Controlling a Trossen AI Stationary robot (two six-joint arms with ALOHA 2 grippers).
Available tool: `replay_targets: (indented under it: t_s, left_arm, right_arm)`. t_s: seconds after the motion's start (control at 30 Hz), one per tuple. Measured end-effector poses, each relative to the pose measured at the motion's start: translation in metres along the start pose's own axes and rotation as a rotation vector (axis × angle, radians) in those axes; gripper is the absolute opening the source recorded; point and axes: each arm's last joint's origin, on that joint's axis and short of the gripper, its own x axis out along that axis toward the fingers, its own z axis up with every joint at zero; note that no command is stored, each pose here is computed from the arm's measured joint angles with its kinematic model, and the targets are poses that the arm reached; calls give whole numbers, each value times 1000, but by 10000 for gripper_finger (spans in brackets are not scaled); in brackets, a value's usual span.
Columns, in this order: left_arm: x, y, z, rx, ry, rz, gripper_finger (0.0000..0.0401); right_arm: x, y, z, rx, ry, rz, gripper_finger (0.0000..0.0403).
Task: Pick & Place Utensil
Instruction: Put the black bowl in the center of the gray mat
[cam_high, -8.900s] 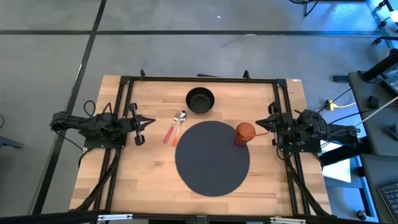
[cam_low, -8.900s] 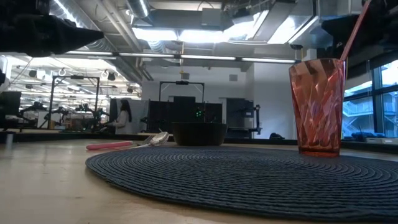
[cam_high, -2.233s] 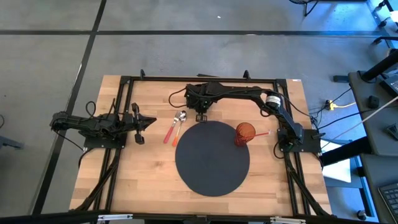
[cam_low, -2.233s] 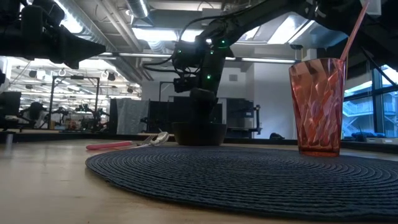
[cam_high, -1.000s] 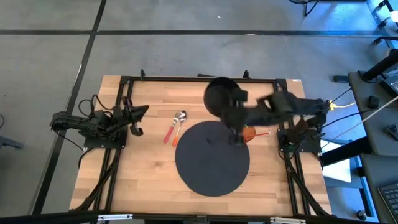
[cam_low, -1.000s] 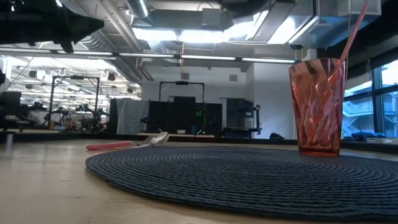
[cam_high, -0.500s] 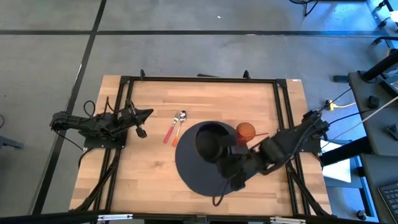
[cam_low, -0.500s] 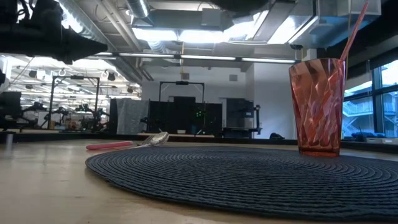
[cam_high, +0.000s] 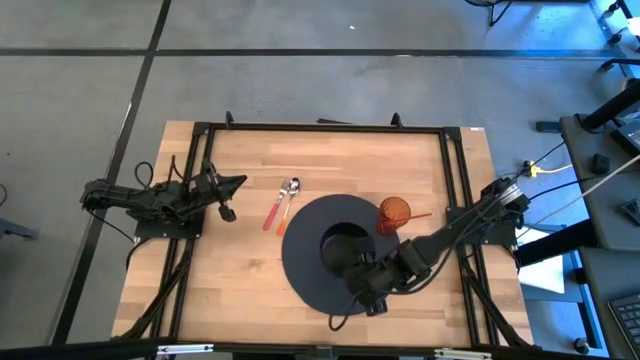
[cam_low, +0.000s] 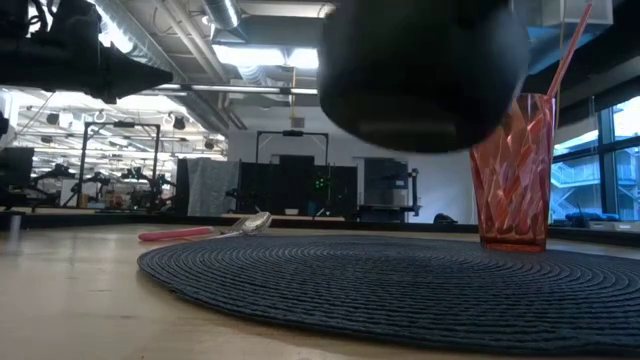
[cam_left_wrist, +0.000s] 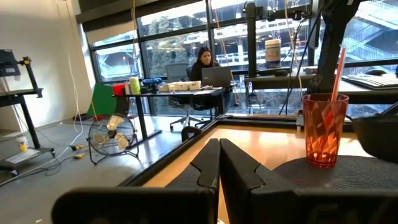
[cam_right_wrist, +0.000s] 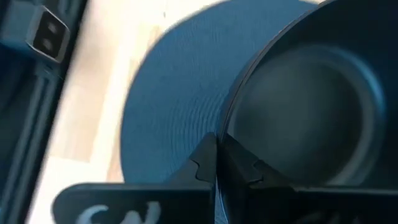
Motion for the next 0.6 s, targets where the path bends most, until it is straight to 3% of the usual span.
replay_targets:
  t_s: [0.27,0.6]
  left_arm:
    - [0,0,0,0,0,0,3]
    - [0,0,0,-15,-1,1,3]
  right_arm:
    - [32,-3,-14,4,30,3,5]
    - [83,-3,-24,-33,168,-13,5]
